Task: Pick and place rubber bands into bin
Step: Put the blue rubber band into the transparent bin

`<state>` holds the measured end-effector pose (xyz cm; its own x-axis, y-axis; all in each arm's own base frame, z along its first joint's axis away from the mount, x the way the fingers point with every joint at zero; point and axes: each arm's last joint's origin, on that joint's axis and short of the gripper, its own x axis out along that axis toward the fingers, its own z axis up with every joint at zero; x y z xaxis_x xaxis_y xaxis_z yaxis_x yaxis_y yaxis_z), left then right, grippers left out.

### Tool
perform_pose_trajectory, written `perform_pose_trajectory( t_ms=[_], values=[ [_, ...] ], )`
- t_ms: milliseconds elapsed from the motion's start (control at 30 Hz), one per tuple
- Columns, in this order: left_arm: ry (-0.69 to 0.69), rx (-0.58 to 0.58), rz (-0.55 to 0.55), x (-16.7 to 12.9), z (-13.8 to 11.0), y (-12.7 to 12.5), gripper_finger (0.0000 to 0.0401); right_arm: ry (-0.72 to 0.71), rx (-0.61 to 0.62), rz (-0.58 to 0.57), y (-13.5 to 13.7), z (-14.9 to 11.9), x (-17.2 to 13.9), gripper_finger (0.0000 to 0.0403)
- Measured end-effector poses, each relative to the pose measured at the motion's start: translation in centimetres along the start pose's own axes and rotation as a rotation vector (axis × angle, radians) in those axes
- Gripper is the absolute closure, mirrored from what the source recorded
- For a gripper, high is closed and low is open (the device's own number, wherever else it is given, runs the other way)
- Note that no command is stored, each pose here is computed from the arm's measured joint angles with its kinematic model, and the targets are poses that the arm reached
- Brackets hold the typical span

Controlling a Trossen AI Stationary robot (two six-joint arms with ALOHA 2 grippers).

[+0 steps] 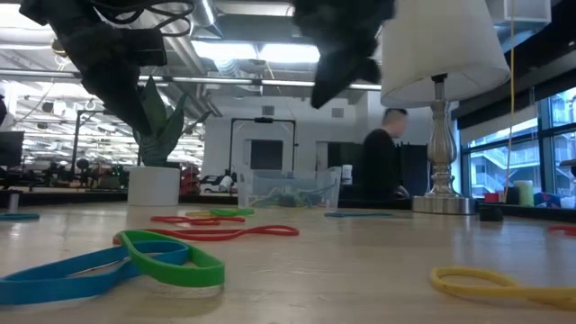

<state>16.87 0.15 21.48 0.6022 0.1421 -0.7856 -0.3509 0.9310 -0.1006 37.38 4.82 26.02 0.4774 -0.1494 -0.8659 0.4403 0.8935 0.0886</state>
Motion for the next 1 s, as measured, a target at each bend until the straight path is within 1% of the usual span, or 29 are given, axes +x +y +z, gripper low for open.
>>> perform_pose_trajectory(
  t_ms=[67,200,300,367,467,533,633,767,833,933,1000],
  values=[
    [0.000,0.034,-0.002,0.0,0.0,-0.1,0.0268,0.002,0.018,0.012,1.2,-2.4,-0.3,0.0398],
    [0.022,0.095,0.010,-1.0,0.5,-0.7,0.0263,0.006,0.075,0.027,2.6,-7.2,-1.0,0.0394],
    [0.088,0.096,0.059,-1.8,0.9,-1.2,0.0263,0.002,0.120,0.052,2.8,-10.3,-1.7,0.0399],
    [0.142,0.096,0.073,-2.0,1.2,-1.9,0.0263,0.003,0.141,0.062,2.4,-12.2,-2.0,0.0400],
    [0.268,0.106,0.107,-1.6,1.0,-3.0,0.0263,0.005,0.183,0.089,1.4,-14.3,-2.4,0.0399],
    [0.338,0.128,0.124,-1.1,0.8,-3.9,0.0263,0.008,0.194,0.092,0.6,-15.4,-2.7,0.0400],
    [0.461,0.167,0.178,-0.3,-0.1,-4.9,0.0263,-0.005,0.194,0.121,-0.4,-16.3,-3.3,0.0401],
    [0.609,0.196,0.163,0.5,-1.4,-6.0,0.0263,-0.021,0.156,0.143,-1.5,-17.1,-4.3,0.0400],
    [0.629,0.204,0.153,0.9,-1.8,-6.6,0.0263,-0.039,0.132,0.155,-2.0,-17.3,-4.7,0.0400],
    [0.652,0.214,0.166,1.6,-2.2,-7.2,0.0263,-0.053,0.094,0.168,-2.9,-17.7,-5.3,0.0400],
    [0.669,0.185,0.163,2.1,-2.7,-7.3,0.0263,-0.061,0.077,0.176,-3.3,-17.8,-5.7,0.0400]
  ],
)
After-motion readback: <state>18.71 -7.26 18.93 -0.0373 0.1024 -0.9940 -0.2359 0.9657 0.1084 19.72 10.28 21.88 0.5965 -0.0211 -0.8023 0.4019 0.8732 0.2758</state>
